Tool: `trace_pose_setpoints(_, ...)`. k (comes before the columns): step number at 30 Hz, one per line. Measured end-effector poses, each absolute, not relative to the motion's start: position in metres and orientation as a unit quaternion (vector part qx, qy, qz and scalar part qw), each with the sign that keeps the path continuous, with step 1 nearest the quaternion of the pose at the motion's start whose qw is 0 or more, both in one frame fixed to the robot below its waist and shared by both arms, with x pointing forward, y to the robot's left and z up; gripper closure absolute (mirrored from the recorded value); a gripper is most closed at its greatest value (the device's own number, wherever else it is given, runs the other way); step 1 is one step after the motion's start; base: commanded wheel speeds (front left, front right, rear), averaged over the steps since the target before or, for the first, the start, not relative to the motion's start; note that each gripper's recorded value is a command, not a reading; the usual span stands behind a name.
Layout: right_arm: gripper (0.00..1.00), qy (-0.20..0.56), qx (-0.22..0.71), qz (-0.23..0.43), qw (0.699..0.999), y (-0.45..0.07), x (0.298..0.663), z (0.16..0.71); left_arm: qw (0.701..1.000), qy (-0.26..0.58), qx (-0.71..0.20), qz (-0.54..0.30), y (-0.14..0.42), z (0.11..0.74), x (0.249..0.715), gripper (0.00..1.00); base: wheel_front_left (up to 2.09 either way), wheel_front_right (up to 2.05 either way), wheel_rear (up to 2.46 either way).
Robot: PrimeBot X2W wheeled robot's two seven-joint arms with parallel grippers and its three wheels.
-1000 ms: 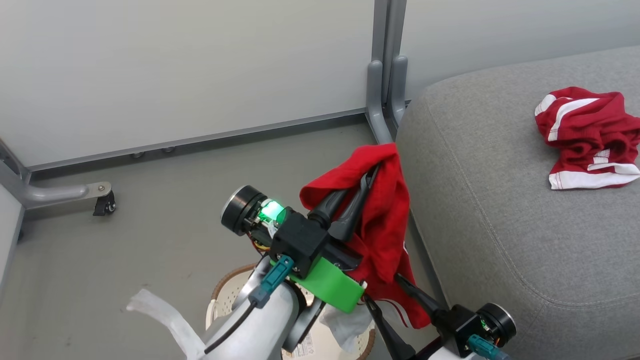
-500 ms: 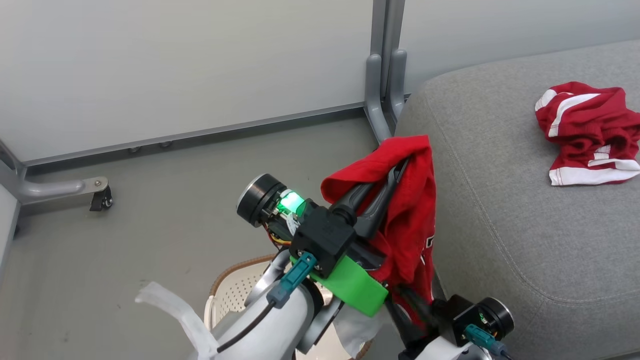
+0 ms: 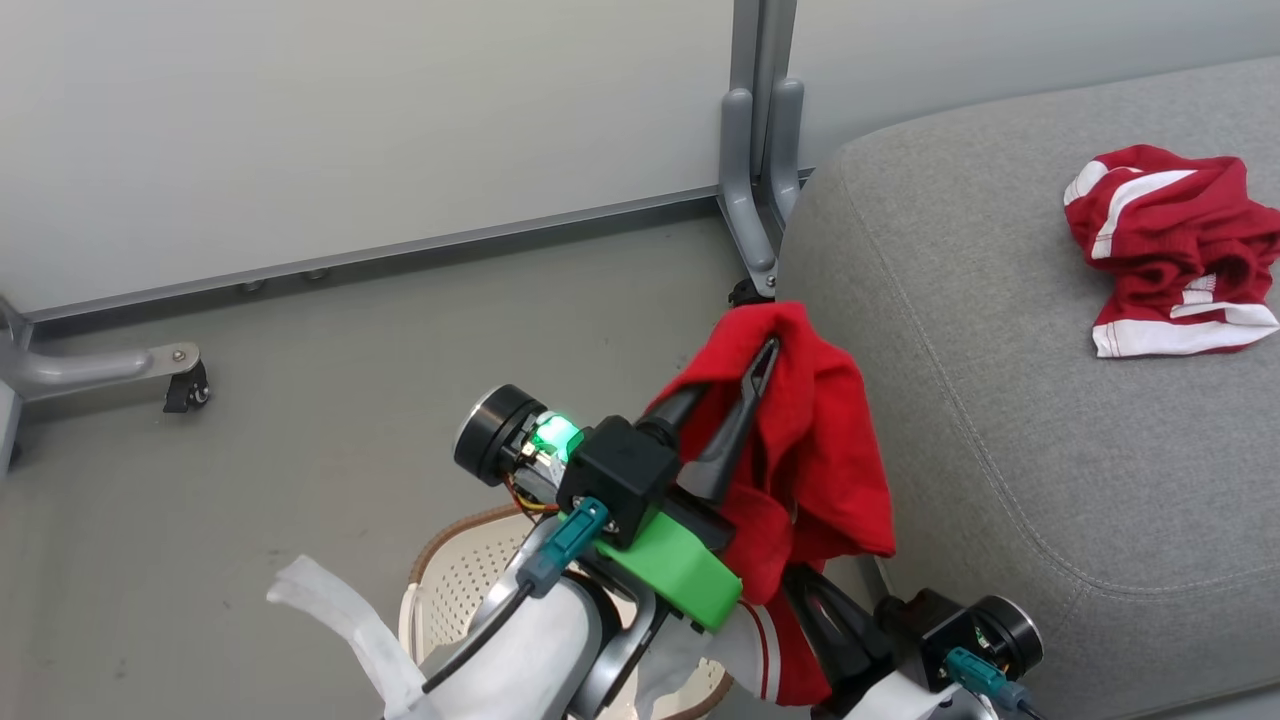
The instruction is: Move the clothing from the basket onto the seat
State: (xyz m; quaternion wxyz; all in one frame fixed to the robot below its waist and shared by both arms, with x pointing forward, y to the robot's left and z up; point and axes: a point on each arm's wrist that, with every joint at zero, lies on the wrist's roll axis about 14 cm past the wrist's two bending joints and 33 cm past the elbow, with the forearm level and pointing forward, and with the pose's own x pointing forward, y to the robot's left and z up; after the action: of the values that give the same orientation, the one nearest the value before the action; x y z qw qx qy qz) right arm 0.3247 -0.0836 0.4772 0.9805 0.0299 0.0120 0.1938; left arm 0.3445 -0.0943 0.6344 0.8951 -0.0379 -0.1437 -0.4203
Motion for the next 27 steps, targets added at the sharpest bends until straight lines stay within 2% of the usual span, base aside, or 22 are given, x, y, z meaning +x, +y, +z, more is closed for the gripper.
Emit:
trace_pose_setpoints(17,1.00,0.009,0.032,0.181,0.983,-0.092,0.330,0.479,0.910,-0.096,-0.039,-0.402,-0.083,0.607,0.355,0.00,0.00,0.00,0.00)
trace_pose_setpoints(27,1.00,-0.011,0.030,0.141,0.990,-0.117,0.338,0.491,0.912,-0.074,-0.045,-0.402,-0.083,0.585,0.364,0.00,0.00,0.00,0.00)
